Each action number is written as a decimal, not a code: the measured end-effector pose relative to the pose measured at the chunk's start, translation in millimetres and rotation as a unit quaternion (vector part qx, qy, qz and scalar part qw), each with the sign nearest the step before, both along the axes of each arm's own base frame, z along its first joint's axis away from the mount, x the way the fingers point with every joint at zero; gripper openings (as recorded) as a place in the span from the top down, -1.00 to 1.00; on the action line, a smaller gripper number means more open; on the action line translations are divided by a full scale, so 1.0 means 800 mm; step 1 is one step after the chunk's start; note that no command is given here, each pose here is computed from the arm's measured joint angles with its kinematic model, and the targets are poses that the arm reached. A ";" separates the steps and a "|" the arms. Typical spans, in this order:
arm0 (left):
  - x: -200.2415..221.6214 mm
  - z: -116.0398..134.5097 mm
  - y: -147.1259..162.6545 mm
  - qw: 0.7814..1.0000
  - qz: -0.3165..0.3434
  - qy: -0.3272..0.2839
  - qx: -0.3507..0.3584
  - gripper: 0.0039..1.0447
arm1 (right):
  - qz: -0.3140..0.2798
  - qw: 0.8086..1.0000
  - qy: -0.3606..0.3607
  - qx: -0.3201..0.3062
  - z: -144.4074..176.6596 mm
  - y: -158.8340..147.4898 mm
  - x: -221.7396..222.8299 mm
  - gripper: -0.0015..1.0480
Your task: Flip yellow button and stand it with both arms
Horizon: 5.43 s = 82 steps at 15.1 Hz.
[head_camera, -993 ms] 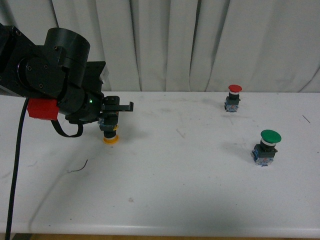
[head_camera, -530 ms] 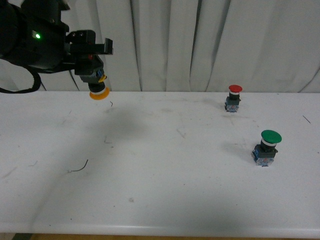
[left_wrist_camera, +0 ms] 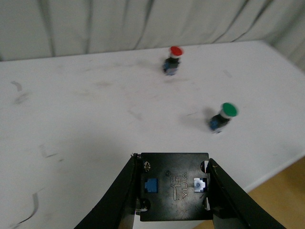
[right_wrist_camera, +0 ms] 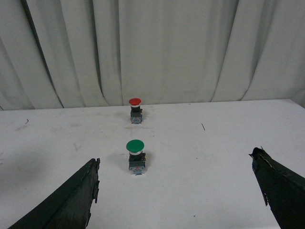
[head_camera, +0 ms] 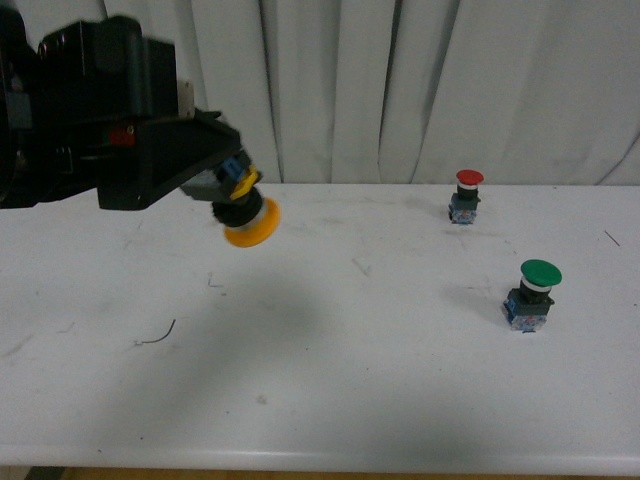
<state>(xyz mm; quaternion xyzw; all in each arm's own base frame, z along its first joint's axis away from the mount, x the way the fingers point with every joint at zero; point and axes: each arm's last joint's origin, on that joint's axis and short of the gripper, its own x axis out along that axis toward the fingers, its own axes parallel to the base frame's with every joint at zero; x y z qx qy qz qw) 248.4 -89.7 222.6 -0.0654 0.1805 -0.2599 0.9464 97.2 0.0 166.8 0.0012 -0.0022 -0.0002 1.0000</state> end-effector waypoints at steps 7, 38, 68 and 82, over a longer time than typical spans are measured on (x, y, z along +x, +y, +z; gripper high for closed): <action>-0.005 0.010 -0.008 0.973 -0.102 -0.004 -0.207 0.32 | 0.000 1.000 0.000 0.000 0.000 0.000 0.000 -0.88; 0.009 -0.011 -0.028 0.917 -0.098 0.037 -0.386 0.33 | 0.262 0.927 -0.079 0.255 0.074 0.026 0.192 -0.88; 0.012 -0.015 -0.025 0.913 -0.093 0.047 -0.394 0.33 | 0.334 0.676 0.181 0.632 0.029 0.177 0.225 0.31; -0.094 0.021 0.060 0.974 0.135 -0.105 -0.151 -0.88 | 0.283 0.693 0.165 0.642 0.016 0.140 0.243 0.31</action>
